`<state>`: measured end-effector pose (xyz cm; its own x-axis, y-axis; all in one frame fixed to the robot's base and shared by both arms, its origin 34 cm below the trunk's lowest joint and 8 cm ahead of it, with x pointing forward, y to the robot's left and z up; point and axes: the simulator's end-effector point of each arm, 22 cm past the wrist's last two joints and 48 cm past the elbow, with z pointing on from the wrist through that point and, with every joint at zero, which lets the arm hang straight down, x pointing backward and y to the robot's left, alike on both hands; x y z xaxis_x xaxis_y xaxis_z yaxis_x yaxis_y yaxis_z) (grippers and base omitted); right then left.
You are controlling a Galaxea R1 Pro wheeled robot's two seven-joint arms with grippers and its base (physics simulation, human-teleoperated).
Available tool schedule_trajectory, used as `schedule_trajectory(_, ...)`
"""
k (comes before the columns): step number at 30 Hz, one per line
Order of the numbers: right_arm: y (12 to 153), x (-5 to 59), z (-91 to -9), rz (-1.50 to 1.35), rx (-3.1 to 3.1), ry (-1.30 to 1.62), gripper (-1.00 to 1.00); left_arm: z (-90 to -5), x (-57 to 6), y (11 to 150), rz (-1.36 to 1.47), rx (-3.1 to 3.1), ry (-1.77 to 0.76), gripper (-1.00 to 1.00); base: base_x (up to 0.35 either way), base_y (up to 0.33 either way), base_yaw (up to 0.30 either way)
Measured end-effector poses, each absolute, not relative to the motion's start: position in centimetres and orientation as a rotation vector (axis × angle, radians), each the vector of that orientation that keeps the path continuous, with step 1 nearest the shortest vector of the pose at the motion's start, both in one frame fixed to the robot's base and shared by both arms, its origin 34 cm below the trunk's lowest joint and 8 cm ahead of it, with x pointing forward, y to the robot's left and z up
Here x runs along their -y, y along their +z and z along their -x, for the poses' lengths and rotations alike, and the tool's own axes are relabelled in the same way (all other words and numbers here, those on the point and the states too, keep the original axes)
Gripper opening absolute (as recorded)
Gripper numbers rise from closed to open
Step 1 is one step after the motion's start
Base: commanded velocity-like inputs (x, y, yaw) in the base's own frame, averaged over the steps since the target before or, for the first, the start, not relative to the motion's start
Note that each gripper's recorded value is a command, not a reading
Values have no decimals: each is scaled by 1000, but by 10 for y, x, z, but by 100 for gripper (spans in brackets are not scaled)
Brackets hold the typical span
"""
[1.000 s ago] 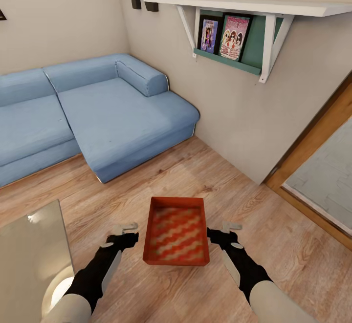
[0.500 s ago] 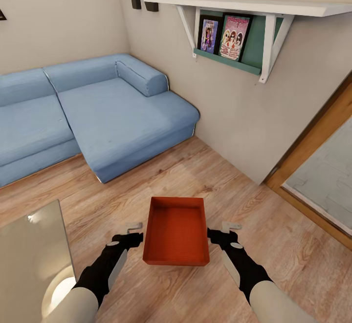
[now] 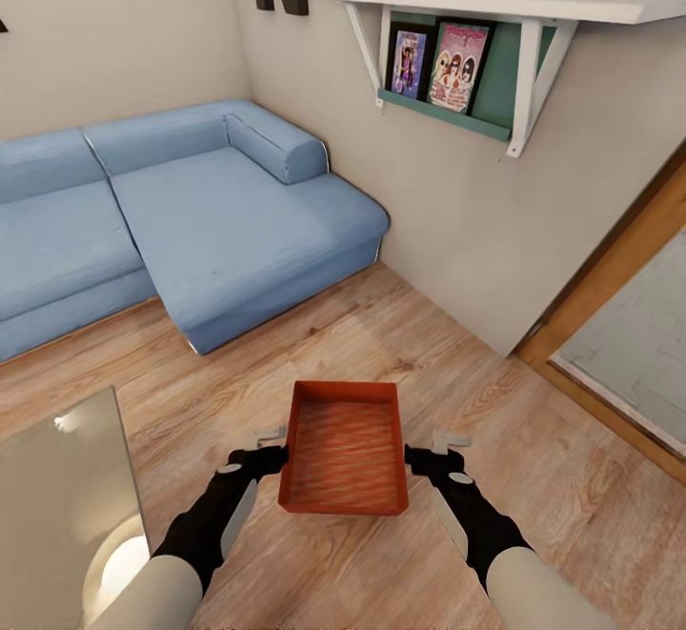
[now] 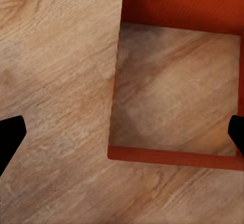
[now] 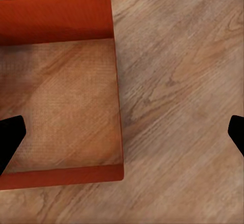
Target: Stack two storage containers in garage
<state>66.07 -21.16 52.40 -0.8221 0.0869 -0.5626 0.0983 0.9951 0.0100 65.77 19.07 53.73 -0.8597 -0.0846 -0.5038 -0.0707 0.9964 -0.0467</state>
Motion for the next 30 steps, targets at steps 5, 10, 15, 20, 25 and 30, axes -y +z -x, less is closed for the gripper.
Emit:
schedule_trajectory(5,520,212,-659,-128,-2547,-28,100,-657,-193,534,111,-2613,-32,100,0,0,0)
schedule_trajectory(10,516,212,-656,-128,-2554,-29,100,-655,-196,531,116,-2618,-17,100,0,0,0)
schedule_trajectory(15,513,212,-655,-128,-2560,-29,100,-653,-197,527,118,-2625,-11,100,0,0,0)
schedule_trajectory(20,509,213,-652,-130,-2567,-30,100,-651,-195,523,115,-2631,-11,100,0,0,0)
schedule_trajectory(25,505,213,-650,-130,-2575,-30,100,-649,-194,520,118,-2637,-11,100,0,0,0)
schedule_trajectory(30,504,213,-649,-132,-2576,-33,100,-658,-194,526,121,-2612,-14,100,0,0,0)
